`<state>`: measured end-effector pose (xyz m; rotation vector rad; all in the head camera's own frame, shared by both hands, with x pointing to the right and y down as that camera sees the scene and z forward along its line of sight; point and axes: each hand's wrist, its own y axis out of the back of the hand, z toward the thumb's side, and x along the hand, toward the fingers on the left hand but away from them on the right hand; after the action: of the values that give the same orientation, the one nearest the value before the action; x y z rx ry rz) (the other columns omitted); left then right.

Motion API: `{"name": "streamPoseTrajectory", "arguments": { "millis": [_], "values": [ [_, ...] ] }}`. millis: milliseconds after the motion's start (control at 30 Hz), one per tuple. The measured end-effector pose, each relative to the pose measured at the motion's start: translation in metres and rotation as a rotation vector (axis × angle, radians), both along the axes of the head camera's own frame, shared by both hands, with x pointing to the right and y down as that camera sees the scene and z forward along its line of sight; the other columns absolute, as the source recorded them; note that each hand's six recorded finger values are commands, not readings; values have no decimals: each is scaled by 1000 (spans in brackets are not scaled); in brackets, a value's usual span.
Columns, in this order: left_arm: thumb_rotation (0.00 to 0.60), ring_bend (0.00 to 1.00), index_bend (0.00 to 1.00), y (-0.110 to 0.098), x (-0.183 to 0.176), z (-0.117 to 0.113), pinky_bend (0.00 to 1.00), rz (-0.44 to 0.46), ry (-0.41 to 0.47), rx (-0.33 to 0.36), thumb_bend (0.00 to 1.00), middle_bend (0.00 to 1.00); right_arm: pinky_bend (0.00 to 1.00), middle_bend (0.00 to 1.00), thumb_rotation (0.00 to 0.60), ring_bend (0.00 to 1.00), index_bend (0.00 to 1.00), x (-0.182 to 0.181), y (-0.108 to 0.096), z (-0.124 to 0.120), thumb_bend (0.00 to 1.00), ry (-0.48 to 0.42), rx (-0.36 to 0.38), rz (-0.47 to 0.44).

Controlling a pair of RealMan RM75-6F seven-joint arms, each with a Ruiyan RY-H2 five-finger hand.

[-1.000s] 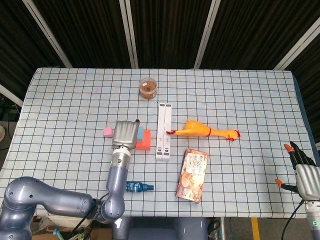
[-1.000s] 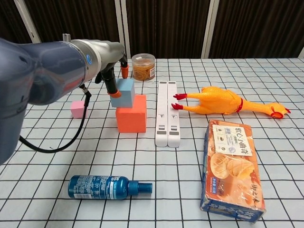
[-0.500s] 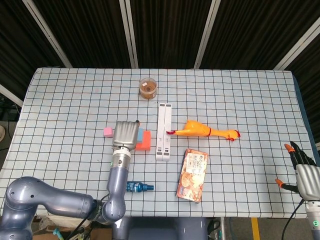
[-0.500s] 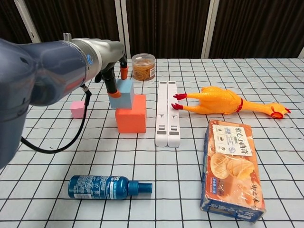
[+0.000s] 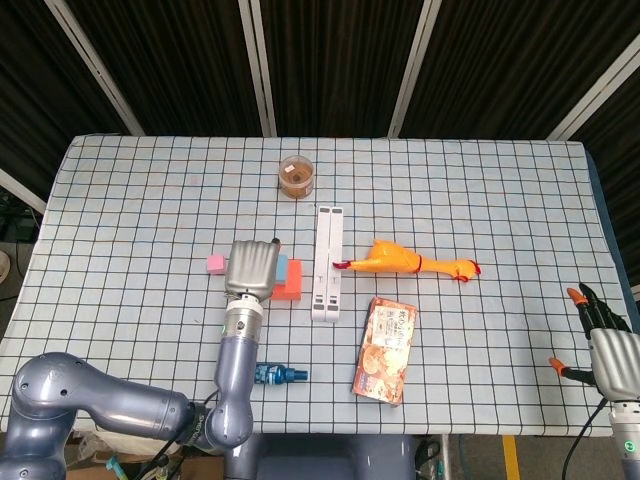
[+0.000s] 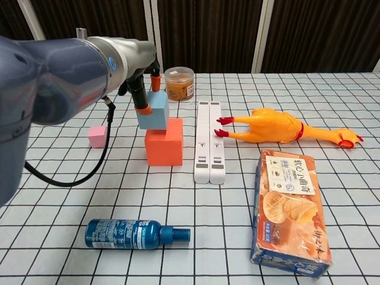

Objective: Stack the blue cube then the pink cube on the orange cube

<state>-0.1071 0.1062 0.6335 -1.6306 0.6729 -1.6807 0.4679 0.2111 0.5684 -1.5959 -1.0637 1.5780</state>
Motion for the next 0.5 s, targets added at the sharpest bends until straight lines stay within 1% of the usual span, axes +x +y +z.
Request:
{"name": "streamPoseTrajectory", "arguments": {
  "millis": [500],
  "values": [
    [600,723,378,1,8,8,731,-3,11,8,342,917,249,46,600,149,89,2,0,1,41,1,-2,3]
  ]
}}
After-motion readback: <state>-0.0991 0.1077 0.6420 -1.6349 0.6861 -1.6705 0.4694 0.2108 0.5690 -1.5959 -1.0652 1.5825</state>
